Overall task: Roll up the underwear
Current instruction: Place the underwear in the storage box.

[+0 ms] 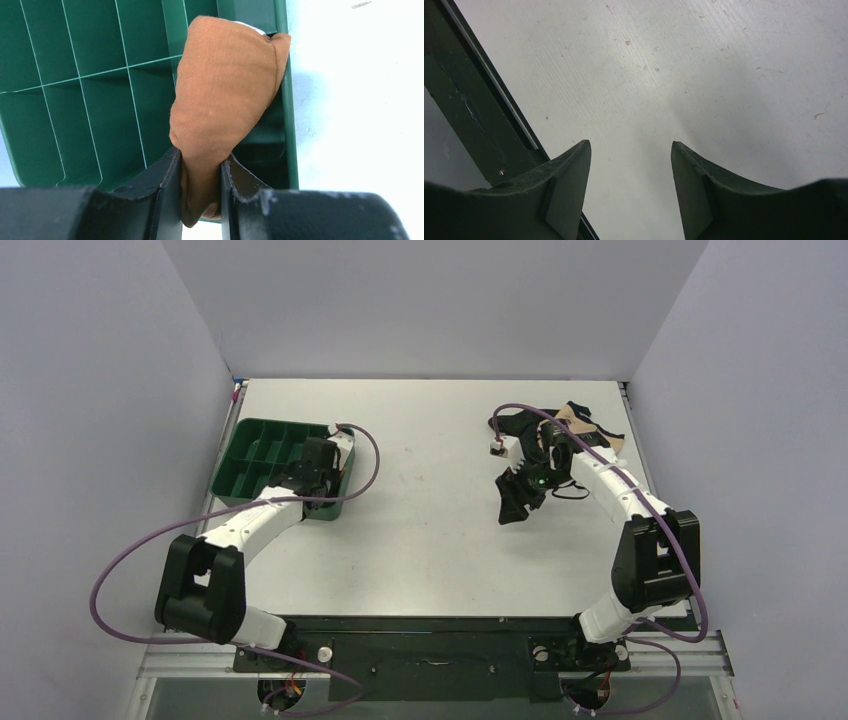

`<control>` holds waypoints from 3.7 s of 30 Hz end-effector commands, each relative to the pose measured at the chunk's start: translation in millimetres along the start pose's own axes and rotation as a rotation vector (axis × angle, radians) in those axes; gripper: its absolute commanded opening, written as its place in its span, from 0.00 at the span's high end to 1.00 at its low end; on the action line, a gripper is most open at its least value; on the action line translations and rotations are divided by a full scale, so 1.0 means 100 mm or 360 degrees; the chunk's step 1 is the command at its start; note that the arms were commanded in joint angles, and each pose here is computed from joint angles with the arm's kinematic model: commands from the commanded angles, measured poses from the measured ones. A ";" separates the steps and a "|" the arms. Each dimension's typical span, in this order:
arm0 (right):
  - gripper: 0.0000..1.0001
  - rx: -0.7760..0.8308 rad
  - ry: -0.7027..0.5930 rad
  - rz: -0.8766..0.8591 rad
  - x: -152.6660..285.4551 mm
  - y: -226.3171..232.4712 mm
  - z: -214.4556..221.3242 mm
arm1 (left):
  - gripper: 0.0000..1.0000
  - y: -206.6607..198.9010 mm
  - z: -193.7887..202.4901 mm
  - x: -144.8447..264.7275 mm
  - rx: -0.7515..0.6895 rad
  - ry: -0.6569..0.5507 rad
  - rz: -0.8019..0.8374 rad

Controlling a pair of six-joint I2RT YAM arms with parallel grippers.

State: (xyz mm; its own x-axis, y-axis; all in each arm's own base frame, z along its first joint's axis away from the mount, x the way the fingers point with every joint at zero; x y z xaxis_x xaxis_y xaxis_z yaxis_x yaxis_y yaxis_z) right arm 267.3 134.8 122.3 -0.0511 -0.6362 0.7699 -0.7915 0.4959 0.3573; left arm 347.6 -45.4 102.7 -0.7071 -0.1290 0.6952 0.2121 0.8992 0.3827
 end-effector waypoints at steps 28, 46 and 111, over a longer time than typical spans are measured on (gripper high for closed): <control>0.44 -0.0020 -0.0028 -0.0043 -0.01 -0.02 -0.01 | 1.00 -0.43 -0.13 0.00 0.0084 0.0294 0.0352; 0.44 0.0044 -0.0061 -0.0056 -0.36 0.10 -0.33 | 1.00 -0.71 -0.05 -0.05 0.0255 0.0579 0.0527; 0.54 -0.0692 -0.0992 -0.0890 -1.97 0.83 -2.65 | 1.00 -1.25 -0.41 0.22 0.0485 0.0718 0.0864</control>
State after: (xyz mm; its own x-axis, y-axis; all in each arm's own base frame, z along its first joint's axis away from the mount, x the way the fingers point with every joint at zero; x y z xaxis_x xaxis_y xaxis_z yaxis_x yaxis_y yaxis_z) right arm 378.8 441.7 87.5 -0.1904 -0.9520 0.2398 -0.4023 0.2984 0.8655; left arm 357.0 -142.0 98.3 -0.3209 0.1246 0.9389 0.1624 0.9839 -0.0750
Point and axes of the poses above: each gripper's point midway between its finger pads, its own x axis back along the fingers, its own y axis along the line the jaws close on, z = x × y, the point moved 1 cm from there along x, back along the fingers
